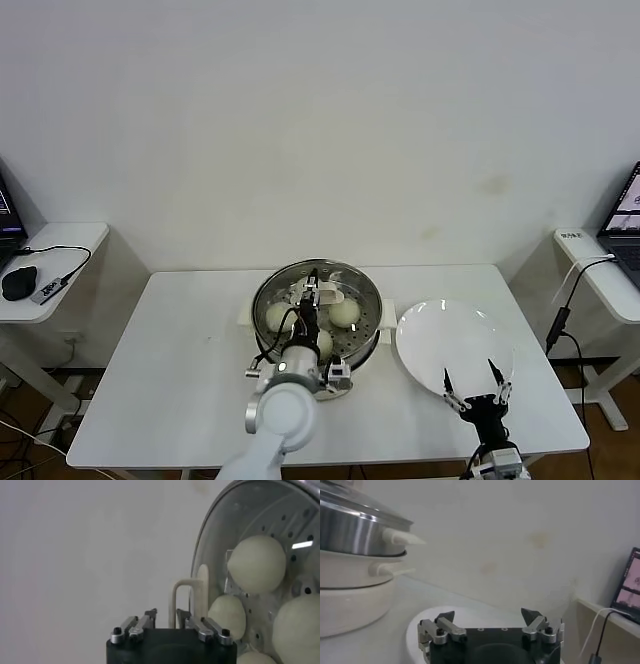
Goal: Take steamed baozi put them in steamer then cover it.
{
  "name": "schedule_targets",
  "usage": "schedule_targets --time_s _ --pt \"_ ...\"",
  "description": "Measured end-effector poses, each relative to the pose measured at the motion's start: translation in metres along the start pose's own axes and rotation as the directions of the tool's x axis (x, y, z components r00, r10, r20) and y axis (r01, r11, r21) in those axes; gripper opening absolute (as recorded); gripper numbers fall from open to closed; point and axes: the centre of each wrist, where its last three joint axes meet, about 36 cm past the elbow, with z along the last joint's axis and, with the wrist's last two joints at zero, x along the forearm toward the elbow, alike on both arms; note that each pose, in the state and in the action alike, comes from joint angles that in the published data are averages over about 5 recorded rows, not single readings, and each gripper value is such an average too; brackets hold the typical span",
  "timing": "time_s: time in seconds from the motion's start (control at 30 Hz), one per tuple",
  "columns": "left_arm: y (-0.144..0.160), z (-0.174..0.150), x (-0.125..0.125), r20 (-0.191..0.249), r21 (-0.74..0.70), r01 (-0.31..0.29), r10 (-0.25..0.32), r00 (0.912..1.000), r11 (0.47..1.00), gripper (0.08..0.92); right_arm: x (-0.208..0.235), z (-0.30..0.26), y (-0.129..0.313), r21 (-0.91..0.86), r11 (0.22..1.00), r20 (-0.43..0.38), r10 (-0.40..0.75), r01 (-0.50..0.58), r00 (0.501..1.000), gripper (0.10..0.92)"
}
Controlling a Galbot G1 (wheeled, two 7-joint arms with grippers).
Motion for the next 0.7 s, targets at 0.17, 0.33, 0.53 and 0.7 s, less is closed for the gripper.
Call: schedule_targets --time_s 0.17,0.33,0.53,0.7 --pt "0.007 0.015 0.026 0.024 0.029 0.023 -0.024 0.9994 0.999 0.671 0.002 0.0 -0.003 0.004 1.0 -0.003 -0.002 0.002 1.0 0.823" --pt "0.016 0.039 0.064 0.061 0.104 0.036 -0.043 0.9972 0.994 0.796 0.003 -0.001 -0.006 0.002 1.0 -0.004 0.0 0.0 1.0 0.823" --pt "0.021 0.081 0.107 0.095 0.297 0.033 -0.064 0.9934 0.954 0.822 0.005 -0.002 -0.006 -0.003 1.0 -0.003 -0.01 0.01 1.0 0.823" --pt "0.014 0.125 0.13 0.072 0.513 0.023 -0.069 0.995 0.858 0.823 0.008 -0.008 -0.005 0.001 0.999 -0.001 -0.035 0.035 0.999 0.823"
